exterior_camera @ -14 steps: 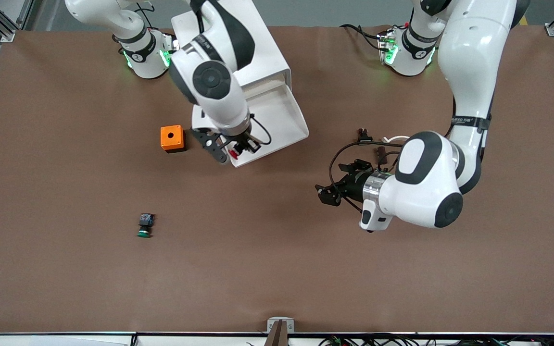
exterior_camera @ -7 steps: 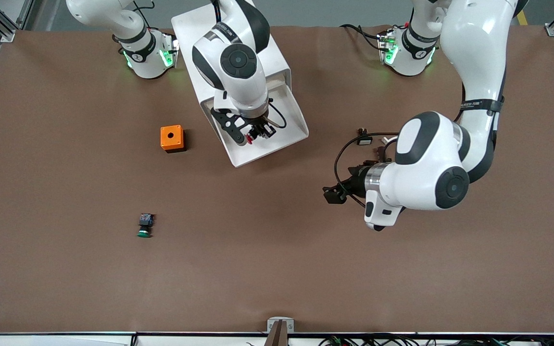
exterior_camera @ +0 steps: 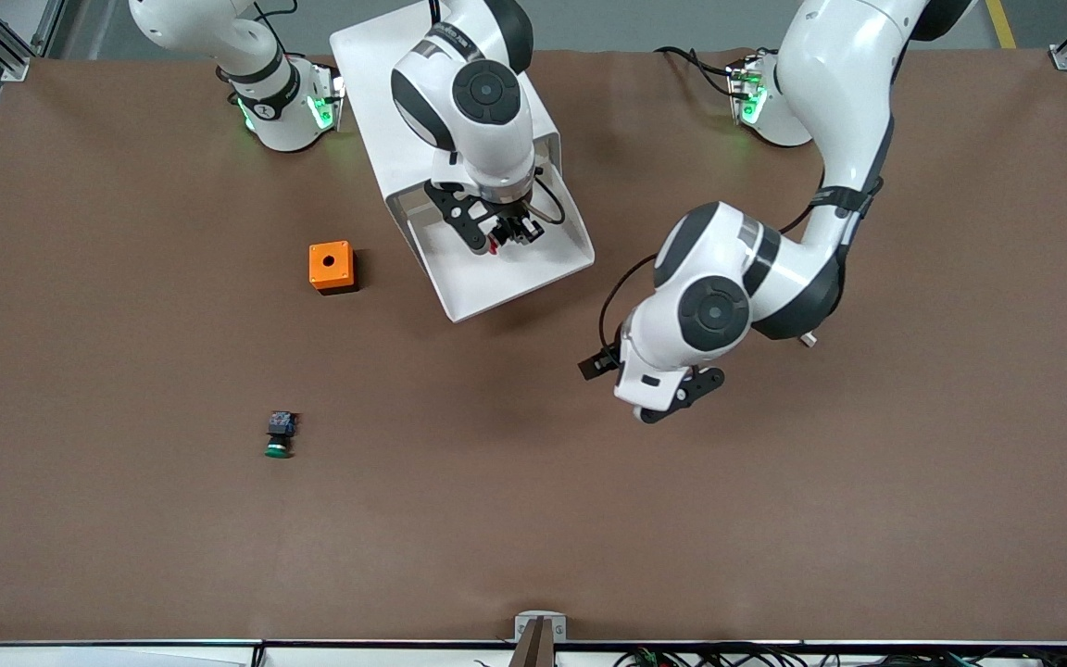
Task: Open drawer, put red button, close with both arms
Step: 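Lower the red button into the open drawer and open the right gripper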
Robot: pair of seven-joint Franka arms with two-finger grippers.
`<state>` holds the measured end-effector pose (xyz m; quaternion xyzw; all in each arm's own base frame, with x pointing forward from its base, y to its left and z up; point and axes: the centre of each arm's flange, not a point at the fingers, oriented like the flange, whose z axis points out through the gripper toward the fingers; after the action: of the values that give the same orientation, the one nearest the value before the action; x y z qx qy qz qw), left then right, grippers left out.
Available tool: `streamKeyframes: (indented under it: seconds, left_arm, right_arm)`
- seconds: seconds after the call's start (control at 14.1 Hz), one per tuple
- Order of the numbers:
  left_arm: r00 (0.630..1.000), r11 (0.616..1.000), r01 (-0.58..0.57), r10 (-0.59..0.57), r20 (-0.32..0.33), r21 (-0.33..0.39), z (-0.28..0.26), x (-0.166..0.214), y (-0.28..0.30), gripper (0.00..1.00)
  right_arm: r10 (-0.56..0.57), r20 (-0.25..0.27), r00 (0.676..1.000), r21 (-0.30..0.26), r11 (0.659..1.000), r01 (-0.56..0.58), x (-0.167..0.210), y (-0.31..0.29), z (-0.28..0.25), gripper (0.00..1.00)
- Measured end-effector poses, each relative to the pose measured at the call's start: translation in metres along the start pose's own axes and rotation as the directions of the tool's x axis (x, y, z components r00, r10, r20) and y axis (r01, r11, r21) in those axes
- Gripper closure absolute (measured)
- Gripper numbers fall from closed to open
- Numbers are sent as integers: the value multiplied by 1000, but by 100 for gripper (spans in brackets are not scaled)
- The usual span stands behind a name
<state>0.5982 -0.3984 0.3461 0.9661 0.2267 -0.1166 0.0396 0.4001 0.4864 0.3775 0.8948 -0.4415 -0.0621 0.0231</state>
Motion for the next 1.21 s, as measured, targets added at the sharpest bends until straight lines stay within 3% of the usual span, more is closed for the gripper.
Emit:
streamKeyframes:
  seconds: [0.28,0.71,0.85,1.21]
  left_arm:
    - [998,999,-22,24,-50,34,2,-3,2,0]
    - [988,992,127,-128,-81,-14,7,0,6,0]
    - [984,988,149,-152,-91,-39,10,1,10,0]
    - [982,992,122,-124,-146,-17,13,-5,14,0]
  right_arm:
    - [6,-3,1000,-5,1000,-6,1,3,11,59]
    - [19,-3,1000,2,1000,-19,3,3,14,59]
    - [24,-3,1000,9,1000,-24,5,3,11,46]
    - [-9,-1,1000,30,1000,9,22,-2,-20,0]
